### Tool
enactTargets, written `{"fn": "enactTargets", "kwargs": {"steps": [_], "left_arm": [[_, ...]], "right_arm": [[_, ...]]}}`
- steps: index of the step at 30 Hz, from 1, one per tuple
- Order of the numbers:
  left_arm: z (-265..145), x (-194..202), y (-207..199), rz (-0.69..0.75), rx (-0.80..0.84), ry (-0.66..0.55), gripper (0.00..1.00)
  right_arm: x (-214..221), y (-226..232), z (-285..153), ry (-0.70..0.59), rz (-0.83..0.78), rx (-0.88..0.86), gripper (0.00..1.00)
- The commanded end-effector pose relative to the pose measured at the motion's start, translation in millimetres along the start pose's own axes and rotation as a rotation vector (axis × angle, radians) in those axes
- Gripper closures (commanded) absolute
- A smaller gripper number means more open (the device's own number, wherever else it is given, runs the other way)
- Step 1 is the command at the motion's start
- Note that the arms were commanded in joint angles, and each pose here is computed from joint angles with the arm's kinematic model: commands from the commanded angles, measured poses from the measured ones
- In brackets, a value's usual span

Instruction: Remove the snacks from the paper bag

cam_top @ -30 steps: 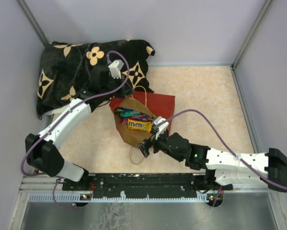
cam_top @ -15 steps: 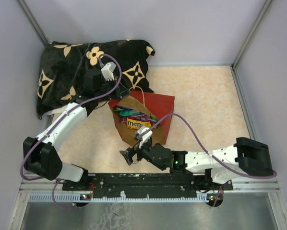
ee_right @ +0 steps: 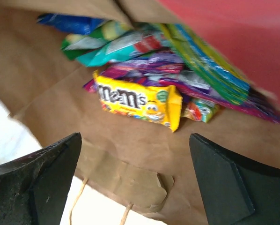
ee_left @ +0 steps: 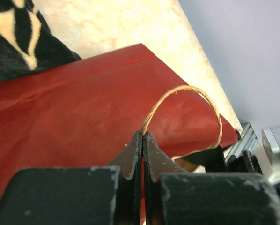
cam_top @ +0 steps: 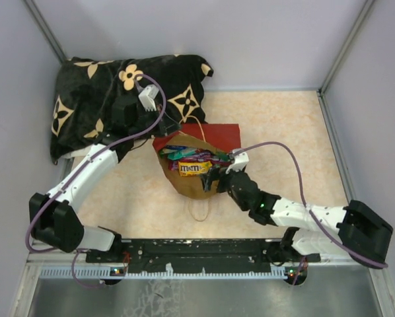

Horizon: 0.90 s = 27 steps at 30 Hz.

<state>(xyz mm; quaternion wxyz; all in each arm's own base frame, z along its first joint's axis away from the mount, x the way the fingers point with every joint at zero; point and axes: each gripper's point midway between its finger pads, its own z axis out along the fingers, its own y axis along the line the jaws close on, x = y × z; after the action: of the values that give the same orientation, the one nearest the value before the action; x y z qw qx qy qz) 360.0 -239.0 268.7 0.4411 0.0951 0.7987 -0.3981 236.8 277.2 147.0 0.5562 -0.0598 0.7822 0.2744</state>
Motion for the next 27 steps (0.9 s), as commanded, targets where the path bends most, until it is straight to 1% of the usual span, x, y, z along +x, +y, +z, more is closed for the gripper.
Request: {"fn": "enactTargets", "kwargs": {"steps": [1, 4, 7, 10, 13, 16, 18, 20, 23, 27], "left_arm": [[-7, -9, -17, 0.067, 0.048, -0.044, 1.00], [-4, -3, -24, 0.100, 0.052, -0.036, 1.00], [4, 9, -34, 0.130, 0.065, -0.007, 1.00], [9, 22, -49, 0.165, 0.083, 0.033, 1.00], [11, 30, -58, 0.185, 0.087, 0.045, 1.00], [13, 33, -53, 0.175, 0.062, 0.049, 1.00], [15, 35, -53, 0.173, 0.068, 0.061, 1.00], [17, 38, -56, 0.166, 0.089, 0.074, 1.00], [18, 42, -58, 0.150, 0.104, 0.089, 1.00], [18, 43, -58, 0.145, 0.109, 0.093, 1.00]], "right_arm": [[-4, -52, -4, 0.001, 0.057, 0.100, 0.01], [-10, -70, -2, 0.007, 0.053, 0.116, 0.01], [-9, -69, 2, 0.037, 0.012, 0.089, 0.01], [9, -55, 9, 0.095, 0.001, 0.003, 0.01], [29, -48, 12, 0.136, 0.033, -0.052, 0.01], [41, -50, 15, 0.131, 0.099, -0.053, 0.01], [47, -51, 19, 0.126, 0.172, -0.039, 0.01], [50, -50, 24, 0.108, 0.228, -0.026, 0.03], [53, -39, 34, 0.077, 0.250, -0.014, 0.07], [53, -29, 49, 0.043, 0.290, 0.025, 0.06]]}}
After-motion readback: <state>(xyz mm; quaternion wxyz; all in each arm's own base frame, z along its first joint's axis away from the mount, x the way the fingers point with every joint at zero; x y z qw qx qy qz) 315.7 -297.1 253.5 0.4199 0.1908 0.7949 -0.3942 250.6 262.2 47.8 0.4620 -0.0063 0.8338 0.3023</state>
